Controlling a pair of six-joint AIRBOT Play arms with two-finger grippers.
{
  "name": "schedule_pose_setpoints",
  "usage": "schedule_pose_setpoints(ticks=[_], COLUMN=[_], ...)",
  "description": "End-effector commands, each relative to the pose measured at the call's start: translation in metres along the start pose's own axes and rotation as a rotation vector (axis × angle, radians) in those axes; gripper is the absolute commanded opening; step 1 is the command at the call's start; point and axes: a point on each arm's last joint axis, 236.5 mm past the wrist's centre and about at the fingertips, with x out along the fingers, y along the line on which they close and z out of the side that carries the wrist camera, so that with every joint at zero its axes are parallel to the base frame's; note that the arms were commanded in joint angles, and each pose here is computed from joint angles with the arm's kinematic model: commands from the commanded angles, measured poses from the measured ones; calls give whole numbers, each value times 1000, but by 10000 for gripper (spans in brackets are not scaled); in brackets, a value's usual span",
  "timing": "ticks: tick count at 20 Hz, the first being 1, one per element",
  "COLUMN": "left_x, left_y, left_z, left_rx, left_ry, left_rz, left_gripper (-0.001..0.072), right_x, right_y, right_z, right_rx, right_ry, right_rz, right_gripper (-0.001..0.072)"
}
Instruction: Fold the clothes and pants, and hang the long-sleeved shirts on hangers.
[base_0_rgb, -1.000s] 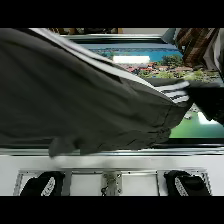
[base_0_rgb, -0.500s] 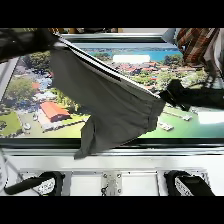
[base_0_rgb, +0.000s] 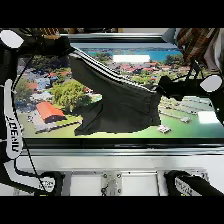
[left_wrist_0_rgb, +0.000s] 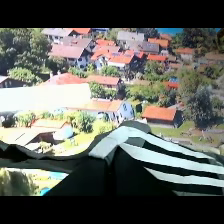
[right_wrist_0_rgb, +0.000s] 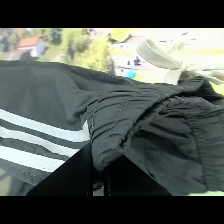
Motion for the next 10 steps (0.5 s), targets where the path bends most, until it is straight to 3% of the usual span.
schedule_pose_setpoints(ticks=[1, 10], left_x=[-20, -8], left_y=[6, 48], left_z=[-43, -249], left_rx=[-2, -157], left_ry=[106, 307], left_rz=[87, 170], left_gripper=[6, 6], right_x=[-27, -31], right_y=[-35, -110], right_z=[-21, -123], right_rx=[-109, -104], right_ry=[56, 245], right_rz=[-168, -321], right_gripper=[17, 17])
